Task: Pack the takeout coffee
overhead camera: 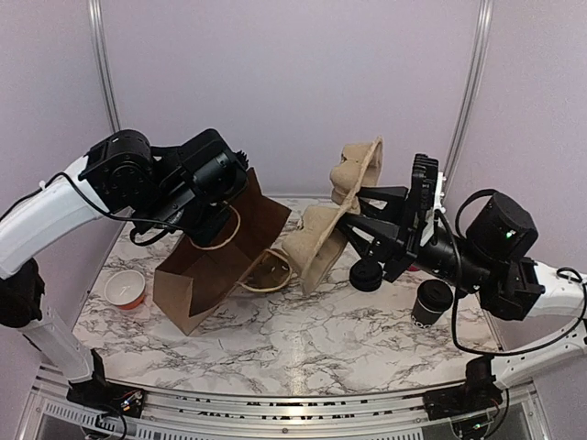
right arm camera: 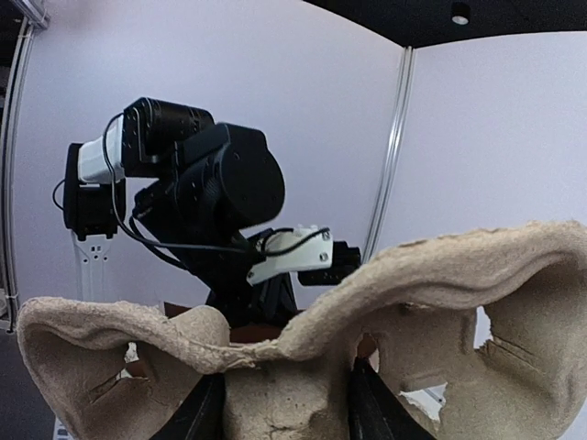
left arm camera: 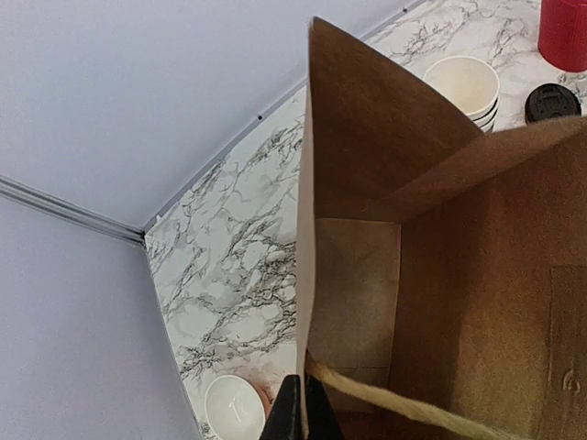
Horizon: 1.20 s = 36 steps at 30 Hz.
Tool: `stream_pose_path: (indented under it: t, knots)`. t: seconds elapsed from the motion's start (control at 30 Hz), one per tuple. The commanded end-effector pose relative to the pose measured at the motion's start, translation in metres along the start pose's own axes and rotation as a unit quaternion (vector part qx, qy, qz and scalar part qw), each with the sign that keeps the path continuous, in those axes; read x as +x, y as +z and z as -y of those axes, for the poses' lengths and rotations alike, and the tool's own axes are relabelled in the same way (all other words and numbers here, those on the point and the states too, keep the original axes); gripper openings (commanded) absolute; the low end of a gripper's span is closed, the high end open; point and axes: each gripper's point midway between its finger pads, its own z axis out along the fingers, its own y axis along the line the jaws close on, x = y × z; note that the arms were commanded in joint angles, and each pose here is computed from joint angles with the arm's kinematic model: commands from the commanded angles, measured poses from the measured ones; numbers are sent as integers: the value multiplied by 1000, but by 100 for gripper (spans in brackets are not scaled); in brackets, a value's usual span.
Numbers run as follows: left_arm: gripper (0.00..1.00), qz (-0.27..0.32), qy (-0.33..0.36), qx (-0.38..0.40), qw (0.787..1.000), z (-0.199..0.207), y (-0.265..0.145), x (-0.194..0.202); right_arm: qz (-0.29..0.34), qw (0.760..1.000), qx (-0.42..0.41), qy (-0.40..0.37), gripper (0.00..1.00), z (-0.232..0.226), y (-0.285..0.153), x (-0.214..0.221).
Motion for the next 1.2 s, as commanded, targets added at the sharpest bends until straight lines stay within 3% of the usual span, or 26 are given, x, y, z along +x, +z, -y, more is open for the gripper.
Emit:
stream_pose_path:
  t: [0.0,0.27,0.57,0.73,0.97,1.17]
  knots:
    - [0,-4,-2,-4,1000,5,-5,-3,95,992,-66,49,43,-13,-26,-67]
    - [0,1,8,68,998,47,-7,-9,100,971,-181,117,44,-50,-25,-65]
    - [0,19,-55,141,988,64,-17,1,99,921,-290,239,44,-72,-13,-36]
    - [0,29,-56,139,988,71,-23,8,95,899,-304,300,44,-70,-10,-14]
    - [0,64,-67,134,987,50,-43,-1,82,871,-318,365,44,-71,5,1]
    - [0,102,-57,144,983,31,-66,-17,22,865,-288,409,43,-69,32,32]
